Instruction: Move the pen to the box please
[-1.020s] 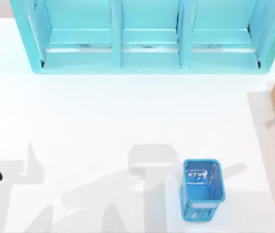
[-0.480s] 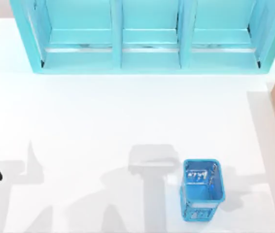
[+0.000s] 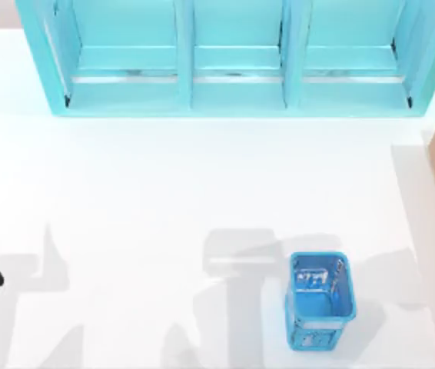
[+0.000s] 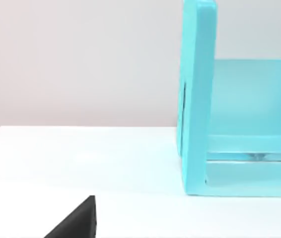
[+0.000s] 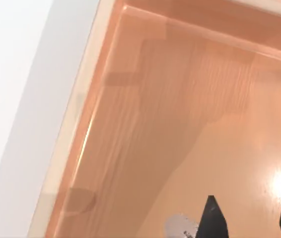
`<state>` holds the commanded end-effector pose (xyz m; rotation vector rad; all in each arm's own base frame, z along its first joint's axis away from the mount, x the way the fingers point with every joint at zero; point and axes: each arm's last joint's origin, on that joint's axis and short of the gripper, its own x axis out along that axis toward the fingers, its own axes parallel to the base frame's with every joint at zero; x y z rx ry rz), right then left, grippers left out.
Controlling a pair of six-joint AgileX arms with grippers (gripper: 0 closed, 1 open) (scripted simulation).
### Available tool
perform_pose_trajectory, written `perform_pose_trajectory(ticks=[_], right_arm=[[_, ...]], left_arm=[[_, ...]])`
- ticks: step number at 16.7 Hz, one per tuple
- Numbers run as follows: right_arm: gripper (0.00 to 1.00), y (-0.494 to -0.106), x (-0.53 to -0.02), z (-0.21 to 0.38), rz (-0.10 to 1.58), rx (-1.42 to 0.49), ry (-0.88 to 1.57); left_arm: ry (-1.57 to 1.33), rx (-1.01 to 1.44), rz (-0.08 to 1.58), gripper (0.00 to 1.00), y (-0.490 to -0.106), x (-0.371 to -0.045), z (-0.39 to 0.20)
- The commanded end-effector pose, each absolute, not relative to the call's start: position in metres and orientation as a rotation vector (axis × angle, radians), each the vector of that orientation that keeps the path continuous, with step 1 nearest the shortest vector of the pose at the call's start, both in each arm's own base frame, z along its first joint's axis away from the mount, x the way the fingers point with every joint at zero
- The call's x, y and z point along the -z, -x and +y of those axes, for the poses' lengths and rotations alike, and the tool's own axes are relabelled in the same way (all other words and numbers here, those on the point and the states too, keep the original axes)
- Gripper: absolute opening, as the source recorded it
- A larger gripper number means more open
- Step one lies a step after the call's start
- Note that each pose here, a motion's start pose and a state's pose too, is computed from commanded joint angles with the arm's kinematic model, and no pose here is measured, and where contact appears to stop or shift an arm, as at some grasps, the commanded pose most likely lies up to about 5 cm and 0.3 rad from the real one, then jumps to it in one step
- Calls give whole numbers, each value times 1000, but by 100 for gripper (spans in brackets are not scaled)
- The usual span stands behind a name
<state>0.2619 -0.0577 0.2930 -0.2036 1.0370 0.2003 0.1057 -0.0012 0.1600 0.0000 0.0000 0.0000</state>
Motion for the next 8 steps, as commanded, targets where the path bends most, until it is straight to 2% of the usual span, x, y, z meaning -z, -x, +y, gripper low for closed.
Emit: perform_pose_trajectory(ticks=[5,8], right_arm=[[0,-263,-286,-57,1036,-203,207],[23,-263,-286,-57,1036,-203,207]], left_arm=[[0,0,0,100,-106,-160,-1],[0,0,0,100,-106,-160,-1]])
